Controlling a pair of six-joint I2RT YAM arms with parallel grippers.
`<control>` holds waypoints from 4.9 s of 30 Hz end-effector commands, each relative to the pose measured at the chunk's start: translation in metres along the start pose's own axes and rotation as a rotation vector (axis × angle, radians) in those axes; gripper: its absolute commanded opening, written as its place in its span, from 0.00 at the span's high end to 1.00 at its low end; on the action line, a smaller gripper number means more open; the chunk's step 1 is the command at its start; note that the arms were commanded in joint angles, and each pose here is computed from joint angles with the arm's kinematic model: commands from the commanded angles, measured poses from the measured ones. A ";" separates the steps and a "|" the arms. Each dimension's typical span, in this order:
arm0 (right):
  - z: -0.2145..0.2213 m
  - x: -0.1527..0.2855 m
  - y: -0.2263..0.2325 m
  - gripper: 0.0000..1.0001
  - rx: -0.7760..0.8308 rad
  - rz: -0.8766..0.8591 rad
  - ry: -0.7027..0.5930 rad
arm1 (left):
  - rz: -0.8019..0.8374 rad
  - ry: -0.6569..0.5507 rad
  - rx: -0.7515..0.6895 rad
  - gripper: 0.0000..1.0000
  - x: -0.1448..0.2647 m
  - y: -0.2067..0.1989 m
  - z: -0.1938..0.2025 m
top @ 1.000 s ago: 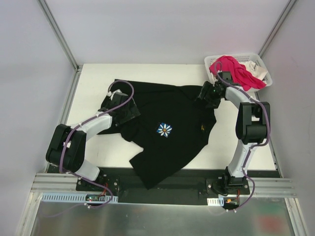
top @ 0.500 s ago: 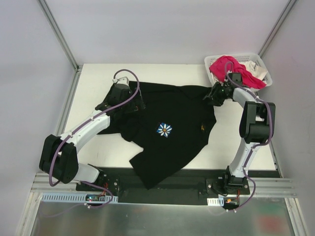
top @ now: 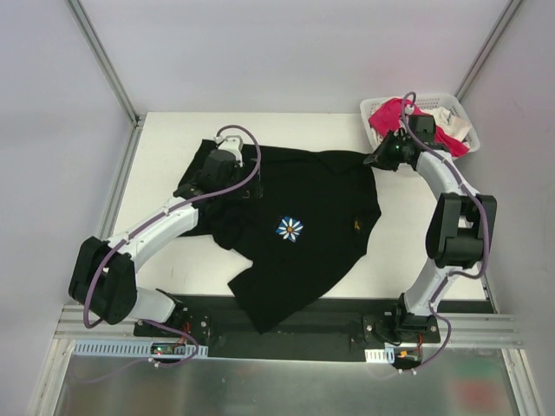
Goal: Fold and stack the t-shirts
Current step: Flatten out the tshirt
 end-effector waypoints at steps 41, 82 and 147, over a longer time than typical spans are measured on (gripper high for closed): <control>0.077 -0.066 0.054 0.55 0.115 -0.198 0.222 | 0.181 -0.176 -0.156 0.01 -0.020 0.008 -0.067; 0.245 0.055 -0.010 0.48 0.101 -0.124 0.176 | 0.224 0.470 -0.329 0.01 0.034 -0.036 0.065; 0.179 0.033 -0.044 0.52 -0.174 0.260 -0.170 | 0.341 0.447 -0.615 0.01 0.024 -0.059 0.044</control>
Point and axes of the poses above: each gripper's point midway between its finger pads, its own x axis back along the fingers, its own y axis along the line the jaws close on, z = x × y, the point moved 4 cm from there along x, back along the fingers, and after that the axes turned 5 degrees about -x, right-handed, at the moved point
